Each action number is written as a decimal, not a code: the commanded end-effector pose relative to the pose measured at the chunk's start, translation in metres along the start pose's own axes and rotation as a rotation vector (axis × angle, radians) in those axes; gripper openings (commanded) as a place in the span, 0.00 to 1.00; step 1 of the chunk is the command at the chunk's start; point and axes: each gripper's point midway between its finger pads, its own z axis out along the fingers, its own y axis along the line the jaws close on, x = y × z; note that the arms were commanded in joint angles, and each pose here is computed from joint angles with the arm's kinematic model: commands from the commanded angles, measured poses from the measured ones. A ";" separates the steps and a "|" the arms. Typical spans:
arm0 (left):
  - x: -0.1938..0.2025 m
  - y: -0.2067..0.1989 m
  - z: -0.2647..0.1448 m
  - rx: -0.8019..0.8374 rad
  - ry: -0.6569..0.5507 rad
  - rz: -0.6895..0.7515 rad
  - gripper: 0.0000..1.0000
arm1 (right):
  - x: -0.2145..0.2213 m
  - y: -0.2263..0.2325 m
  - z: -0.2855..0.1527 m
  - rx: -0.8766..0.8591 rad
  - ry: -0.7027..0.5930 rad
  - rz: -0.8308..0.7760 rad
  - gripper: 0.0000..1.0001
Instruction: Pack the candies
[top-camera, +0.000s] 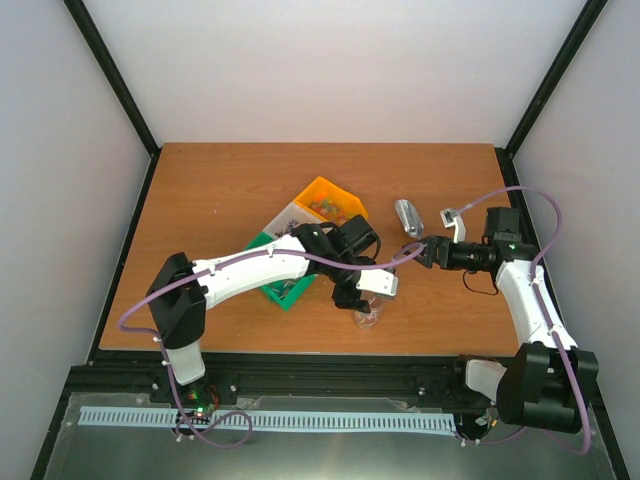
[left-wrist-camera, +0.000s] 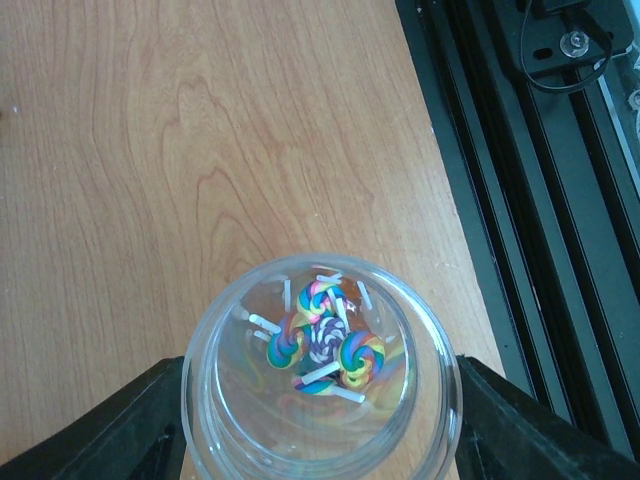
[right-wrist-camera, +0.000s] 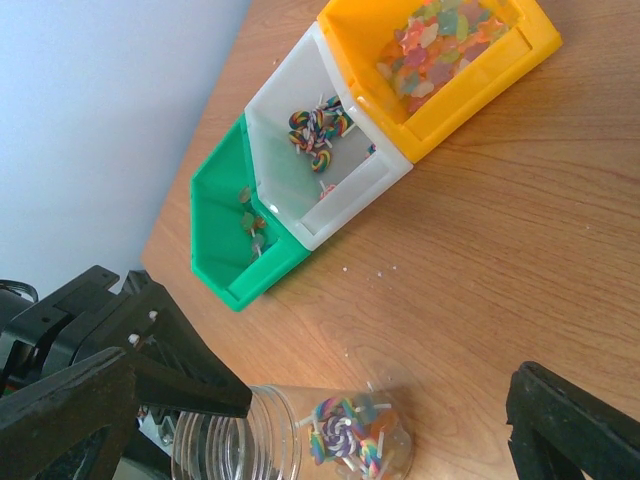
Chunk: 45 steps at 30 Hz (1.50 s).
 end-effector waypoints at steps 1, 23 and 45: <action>0.000 0.001 0.009 0.013 0.006 -0.013 0.50 | -0.007 0.004 -0.004 -0.012 -0.014 -0.018 1.00; -0.010 0.005 -0.006 -0.023 -0.013 0.017 0.50 | -0.006 0.007 -0.003 -0.032 -0.012 -0.018 1.00; -0.014 0.005 -0.021 -0.021 -0.048 0.005 0.50 | -0.006 0.007 -0.004 -0.033 -0.012 -0.026 1.00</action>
